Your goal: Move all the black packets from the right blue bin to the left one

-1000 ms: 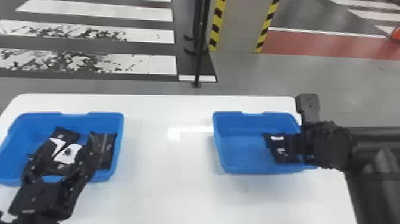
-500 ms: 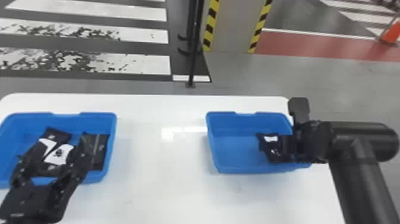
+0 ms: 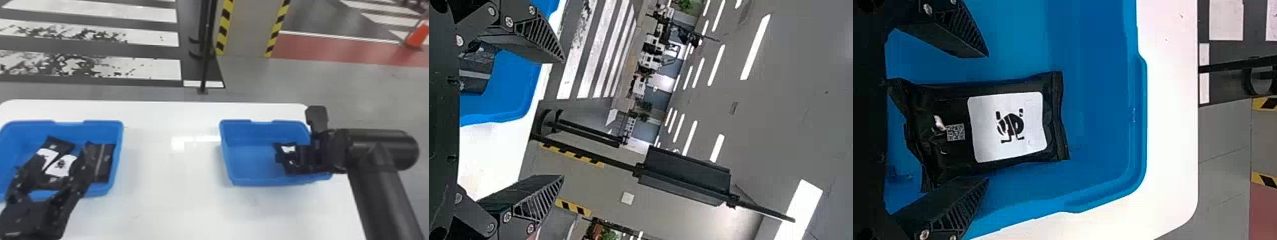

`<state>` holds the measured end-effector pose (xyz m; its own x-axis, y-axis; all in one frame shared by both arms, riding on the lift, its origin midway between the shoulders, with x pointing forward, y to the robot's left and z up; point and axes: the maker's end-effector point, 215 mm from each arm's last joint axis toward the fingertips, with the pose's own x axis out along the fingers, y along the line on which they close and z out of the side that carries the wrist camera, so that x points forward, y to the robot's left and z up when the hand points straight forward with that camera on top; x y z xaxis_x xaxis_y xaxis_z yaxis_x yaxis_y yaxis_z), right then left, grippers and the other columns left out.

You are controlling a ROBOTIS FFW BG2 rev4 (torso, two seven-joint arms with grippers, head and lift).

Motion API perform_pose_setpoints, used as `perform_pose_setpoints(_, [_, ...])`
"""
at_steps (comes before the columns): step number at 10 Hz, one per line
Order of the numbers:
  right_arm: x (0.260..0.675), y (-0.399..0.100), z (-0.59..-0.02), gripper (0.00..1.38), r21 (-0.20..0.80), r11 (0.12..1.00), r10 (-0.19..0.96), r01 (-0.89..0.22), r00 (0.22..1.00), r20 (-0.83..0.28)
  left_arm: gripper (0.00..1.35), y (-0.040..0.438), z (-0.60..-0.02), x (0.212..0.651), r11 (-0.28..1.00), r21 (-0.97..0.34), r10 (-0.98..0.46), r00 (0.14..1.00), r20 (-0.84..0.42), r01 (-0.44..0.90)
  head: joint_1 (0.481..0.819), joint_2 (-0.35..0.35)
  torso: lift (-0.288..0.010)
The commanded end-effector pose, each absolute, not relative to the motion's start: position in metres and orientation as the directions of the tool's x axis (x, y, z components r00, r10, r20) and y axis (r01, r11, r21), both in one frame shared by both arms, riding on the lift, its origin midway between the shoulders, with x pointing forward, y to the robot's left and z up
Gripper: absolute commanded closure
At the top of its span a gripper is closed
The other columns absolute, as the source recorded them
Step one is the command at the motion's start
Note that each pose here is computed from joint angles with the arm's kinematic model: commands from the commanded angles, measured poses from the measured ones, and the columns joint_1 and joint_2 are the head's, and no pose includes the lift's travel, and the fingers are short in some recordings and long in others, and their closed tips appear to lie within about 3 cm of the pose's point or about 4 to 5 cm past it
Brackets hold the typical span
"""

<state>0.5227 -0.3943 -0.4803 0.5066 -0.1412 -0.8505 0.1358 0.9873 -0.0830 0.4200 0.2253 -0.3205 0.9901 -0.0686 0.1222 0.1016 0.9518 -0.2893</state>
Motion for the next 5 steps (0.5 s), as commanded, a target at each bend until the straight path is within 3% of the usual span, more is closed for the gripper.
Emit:
perform_pose_setpoints(1, [0.5171, -0.3951, -0.4877, 0.12, -0.086, 0.987, -0.142, 0.138, 0.481, -0.865, 0.22, 0.2276, -0.3212, 0.419, 0.95, -0.296, -0.062, 0.991, 0.122, 0.096, 0.695, -0.198, -0.14])
perform_pose_setpoints(2, [0.517, -0.3914, -0.4917, 0.25, -0.084, 0.988, -0.135, 0.128, 0.472, -0.871, 0.22, 0.2281, -0.3212, 0.419, 0.949, -0.301, -0.06, 0.991, 0.122, 0.095, 0.695, -0.198, -0.14])
perform_pose_setpoints(4, [0.5183, -0.3883, -0.4935, 0.99, -0.068, 0.99, -0.118, 0.121, 0.472, -0.874, 0.22, 0.2314, -0.3257, 0.4172, 0.948, -0.306, -0.055, 0.992, 0.113, 0.087, 0.695, -0.192, -0.14])
perform_pose_setpoints(5, [0.5206, -0.3869, -0.4936, 1.17, -0.063, 0.991, -0.113, 0.119, 0.483, -0.868, 0.23, 0.2323, -0.3274, 0.4162, 0.946, -0.313, -0.052, 0.992, 0.111, 0.084, 0.695, -0.188, -0.14])
